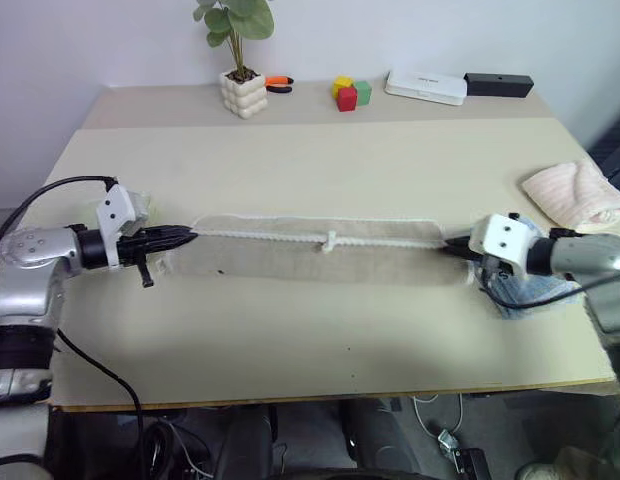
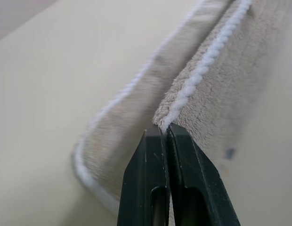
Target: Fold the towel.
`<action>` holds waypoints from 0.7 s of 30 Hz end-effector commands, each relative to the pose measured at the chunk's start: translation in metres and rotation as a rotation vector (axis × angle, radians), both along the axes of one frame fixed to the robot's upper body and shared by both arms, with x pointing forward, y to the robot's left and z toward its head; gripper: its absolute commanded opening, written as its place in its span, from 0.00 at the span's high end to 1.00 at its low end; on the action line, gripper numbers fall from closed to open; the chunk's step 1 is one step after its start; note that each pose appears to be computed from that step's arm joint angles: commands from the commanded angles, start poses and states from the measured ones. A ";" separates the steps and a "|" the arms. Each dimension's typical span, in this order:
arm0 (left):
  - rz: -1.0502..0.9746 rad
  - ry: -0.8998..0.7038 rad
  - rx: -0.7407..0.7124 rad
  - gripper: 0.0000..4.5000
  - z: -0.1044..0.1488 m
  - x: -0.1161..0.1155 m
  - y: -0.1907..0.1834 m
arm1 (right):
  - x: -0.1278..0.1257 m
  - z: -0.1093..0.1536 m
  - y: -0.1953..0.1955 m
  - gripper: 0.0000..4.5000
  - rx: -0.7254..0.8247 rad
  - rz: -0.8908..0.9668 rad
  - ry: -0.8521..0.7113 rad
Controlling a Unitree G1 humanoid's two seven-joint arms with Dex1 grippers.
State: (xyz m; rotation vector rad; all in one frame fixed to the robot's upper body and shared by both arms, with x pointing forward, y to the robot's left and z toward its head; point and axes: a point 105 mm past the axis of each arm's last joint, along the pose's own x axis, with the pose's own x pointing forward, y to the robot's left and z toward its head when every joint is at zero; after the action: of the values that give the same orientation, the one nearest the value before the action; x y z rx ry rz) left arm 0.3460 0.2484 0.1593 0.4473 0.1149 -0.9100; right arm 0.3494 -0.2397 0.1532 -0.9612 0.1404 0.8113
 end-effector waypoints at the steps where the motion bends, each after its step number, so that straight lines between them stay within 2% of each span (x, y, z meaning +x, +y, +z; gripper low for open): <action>1: 0.017 -0.064 0.027 1.00 0.006 0.011 0.002 | 0.011 0.006 -0.002 0.99 0.000 -0.008 -0.049; 5: 0.037 -0.094 0.023 1.00 0.006 0.028 -0.002 | 0.024 0.007 -0.003 0.99 -0.016 -0.028 -0.098; 11: 0.043 -0.131 0.038 1.00 0.002 0.042 -0.011 | 0.029 0.003 0.002 0.99 -0.041 -0.025 -0.107; 18: 0.093 -0.029 0.059 1.00 -0.021 0.049 -0.010 | 0.034 0.002 0.005 0.99 -0.020 -0.040 -0.130; 21: 0.125 -0.031 0.034 0.79 -0.019 0.053 -0.008 | 0.037 0.003 0.003 0.80 -0.009 -0.066 -0.144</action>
State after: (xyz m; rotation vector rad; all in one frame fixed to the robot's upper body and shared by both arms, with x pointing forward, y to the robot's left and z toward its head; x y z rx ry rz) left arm 0.3939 0.2390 0.1261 0.4711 0.1671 -0.8073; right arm 0.3814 -0.2370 0.1407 -1.0087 0.1044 0.7162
